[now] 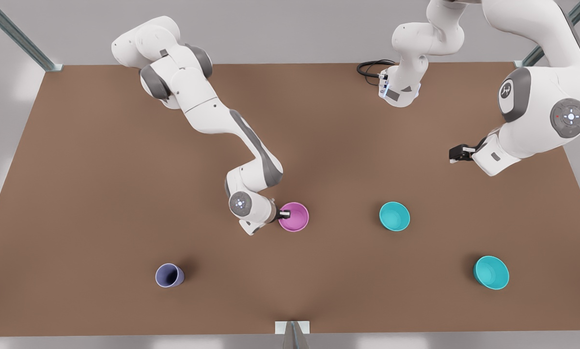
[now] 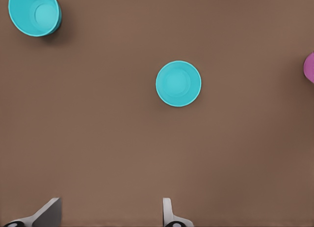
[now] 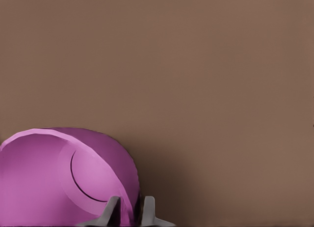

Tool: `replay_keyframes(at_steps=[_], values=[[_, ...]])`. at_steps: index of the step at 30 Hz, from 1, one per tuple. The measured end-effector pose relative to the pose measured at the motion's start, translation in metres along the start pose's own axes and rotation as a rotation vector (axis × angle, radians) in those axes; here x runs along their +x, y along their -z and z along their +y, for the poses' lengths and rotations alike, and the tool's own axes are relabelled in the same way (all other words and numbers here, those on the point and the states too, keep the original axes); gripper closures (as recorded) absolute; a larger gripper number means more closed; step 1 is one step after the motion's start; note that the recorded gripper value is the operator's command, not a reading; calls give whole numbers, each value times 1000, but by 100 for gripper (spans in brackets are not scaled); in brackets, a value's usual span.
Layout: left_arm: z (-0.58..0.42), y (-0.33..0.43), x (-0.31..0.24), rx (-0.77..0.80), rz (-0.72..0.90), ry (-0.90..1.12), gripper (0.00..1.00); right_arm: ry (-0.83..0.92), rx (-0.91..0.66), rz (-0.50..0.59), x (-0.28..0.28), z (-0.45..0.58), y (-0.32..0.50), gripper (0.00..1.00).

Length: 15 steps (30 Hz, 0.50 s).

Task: Stack the blue bowl on the pink bowl

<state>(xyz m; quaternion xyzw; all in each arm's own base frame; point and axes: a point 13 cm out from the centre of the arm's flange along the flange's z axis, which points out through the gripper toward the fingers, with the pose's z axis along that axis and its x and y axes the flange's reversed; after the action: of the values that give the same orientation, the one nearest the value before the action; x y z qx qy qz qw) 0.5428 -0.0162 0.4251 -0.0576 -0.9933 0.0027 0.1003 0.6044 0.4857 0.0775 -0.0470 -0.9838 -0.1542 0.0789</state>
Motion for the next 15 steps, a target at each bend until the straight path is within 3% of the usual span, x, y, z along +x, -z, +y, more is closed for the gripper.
replay_keyframes(at_steps=[5, 10, 13, 15], values=[[7, -28, -8, 17, 56, 16, 0, -101, -23, -44, -15, 5, 44, 0], [-20, -187, -64, 115, 205, 17, 0, -233, -89, -78, -46, -26, 165, 0], [-30, -264, -95, 135, 190, 3, 0, -299, -7, -66, -61, -100, 221, 0], [-26, -289, -111, 141, 155, 0, 0, -338, 139, -36, -64, -182, 243, 0]])
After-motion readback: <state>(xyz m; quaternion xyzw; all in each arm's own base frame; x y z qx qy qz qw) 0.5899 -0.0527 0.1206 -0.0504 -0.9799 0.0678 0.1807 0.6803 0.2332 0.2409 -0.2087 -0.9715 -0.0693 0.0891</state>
